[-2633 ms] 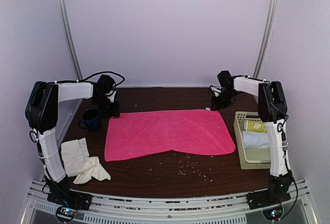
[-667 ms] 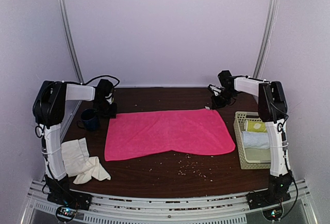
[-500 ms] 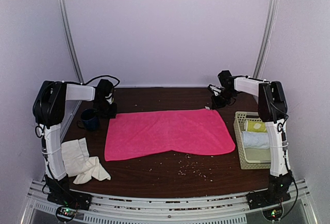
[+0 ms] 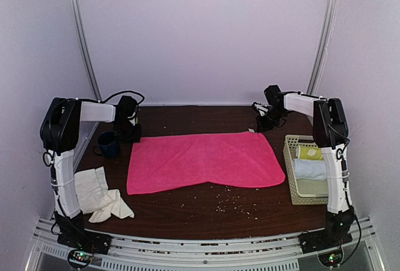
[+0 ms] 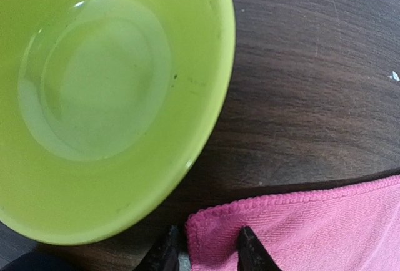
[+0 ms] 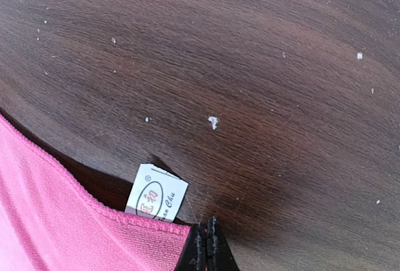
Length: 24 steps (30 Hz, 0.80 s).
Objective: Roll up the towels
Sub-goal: Fold the towel at the center of the board.
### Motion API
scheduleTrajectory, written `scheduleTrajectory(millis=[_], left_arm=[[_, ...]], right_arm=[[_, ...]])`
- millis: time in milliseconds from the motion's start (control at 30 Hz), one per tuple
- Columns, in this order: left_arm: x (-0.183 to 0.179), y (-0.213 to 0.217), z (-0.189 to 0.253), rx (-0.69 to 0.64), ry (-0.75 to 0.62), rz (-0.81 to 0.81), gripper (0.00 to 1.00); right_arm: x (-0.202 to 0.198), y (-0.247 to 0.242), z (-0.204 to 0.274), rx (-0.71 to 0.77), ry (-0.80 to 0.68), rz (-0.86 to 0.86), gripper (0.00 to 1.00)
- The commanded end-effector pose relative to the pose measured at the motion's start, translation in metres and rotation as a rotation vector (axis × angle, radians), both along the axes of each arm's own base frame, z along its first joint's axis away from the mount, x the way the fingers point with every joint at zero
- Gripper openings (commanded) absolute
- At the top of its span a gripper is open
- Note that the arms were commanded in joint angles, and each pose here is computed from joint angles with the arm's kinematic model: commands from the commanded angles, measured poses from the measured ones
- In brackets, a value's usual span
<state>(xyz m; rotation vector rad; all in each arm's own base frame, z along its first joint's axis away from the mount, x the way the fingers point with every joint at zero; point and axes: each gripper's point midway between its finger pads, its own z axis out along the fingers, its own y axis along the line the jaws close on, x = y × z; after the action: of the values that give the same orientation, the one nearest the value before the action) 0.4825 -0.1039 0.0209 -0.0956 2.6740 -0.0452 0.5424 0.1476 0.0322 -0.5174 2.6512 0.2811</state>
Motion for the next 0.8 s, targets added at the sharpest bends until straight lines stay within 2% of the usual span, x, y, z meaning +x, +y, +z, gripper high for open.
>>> scheduleTrajectory(millis=[0,67,267,400,767], left_arm=[[0.008,0.001,-0.007,-0.009,-0.019,0.020,0.33],[0.008,0.001,-0.009,-0.011,-0.022,0.022,0.30],[0.010,0.003,0.002,-0.008,-0.047,0.027,0.07],[0.012,0.002,0.025,-0.022,-0.103,0.026,0.00],[-0.006,0.000,0.074,-0.071,-0.184,-0.005,0.00]], right_arm=[[0.007,0.005,0.015,0.001,-0.042,0.013,0.00],[0.007,0.005,0.014,-0.003,-0.041,0.013,0.00],[0.010,0.004,0.016,-0.008,-0.049,0.011,0.00],[0.012,0.004,0.029,-0.007,-0.075,0.016,0.00],[0.009,0.001,0.078,0.035,-0.165,0.012,0.00]])
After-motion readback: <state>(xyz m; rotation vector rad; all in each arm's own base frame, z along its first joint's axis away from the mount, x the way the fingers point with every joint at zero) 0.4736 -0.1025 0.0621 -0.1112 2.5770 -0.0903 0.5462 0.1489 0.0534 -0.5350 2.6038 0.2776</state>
